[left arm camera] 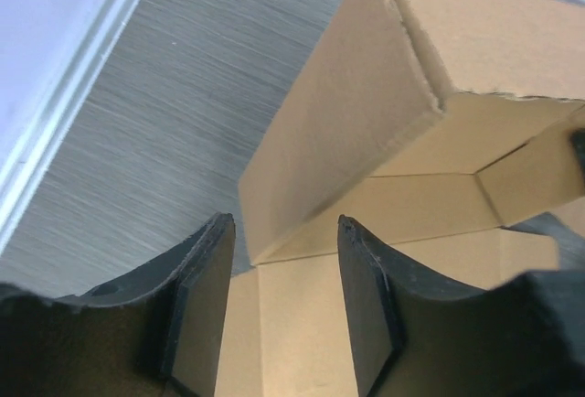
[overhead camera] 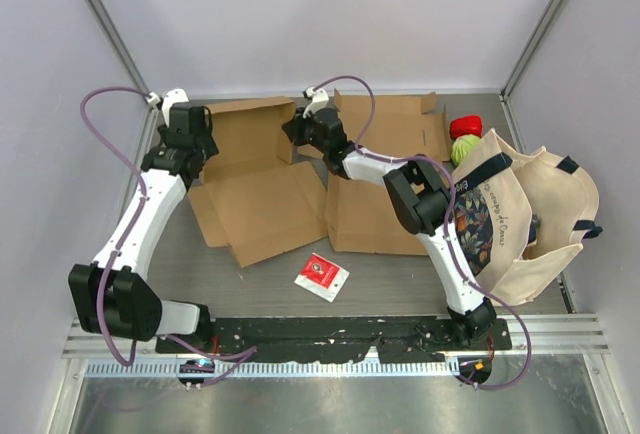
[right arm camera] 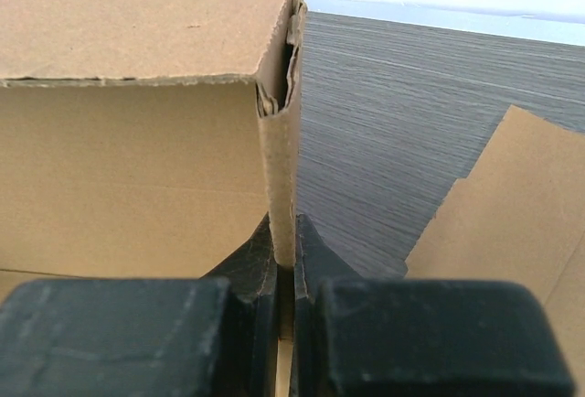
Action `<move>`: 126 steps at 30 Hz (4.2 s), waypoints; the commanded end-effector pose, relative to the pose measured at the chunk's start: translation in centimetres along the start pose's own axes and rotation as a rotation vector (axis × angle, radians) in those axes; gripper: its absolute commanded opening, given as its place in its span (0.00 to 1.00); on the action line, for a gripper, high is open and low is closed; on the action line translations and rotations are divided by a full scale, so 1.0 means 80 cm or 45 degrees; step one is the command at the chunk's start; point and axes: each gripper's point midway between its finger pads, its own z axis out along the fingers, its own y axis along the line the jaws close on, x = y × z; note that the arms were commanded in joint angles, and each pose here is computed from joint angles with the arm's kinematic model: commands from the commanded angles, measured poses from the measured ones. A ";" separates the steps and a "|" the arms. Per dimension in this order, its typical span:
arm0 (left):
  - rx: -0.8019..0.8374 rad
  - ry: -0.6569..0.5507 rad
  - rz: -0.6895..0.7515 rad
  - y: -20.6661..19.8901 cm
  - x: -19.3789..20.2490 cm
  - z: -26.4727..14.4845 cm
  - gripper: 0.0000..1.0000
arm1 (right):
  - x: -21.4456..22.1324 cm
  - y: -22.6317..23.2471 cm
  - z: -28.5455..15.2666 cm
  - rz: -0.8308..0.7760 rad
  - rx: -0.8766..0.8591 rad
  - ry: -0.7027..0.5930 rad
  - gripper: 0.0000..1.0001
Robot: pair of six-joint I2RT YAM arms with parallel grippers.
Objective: Fold the paper box
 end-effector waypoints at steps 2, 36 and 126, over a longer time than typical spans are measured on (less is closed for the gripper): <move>-0.104 -0.019 0.168 0.004 -0.018 0.005 0.44 | -0.088 0.052 -0.012 0.052 -0.123 -0.159 0.01; 0.048 -0.081 0.276 -0.055 -0.017 -0.039 0.00 | -0.041 0.012 0.022 -0.054 0.466 -0.161 0.01; -0.329 -0.069 0.125 0.056 0.015 -0.055 0.00 | 0.163 0.238 -0.290 1.481 0.227 0.442 0.38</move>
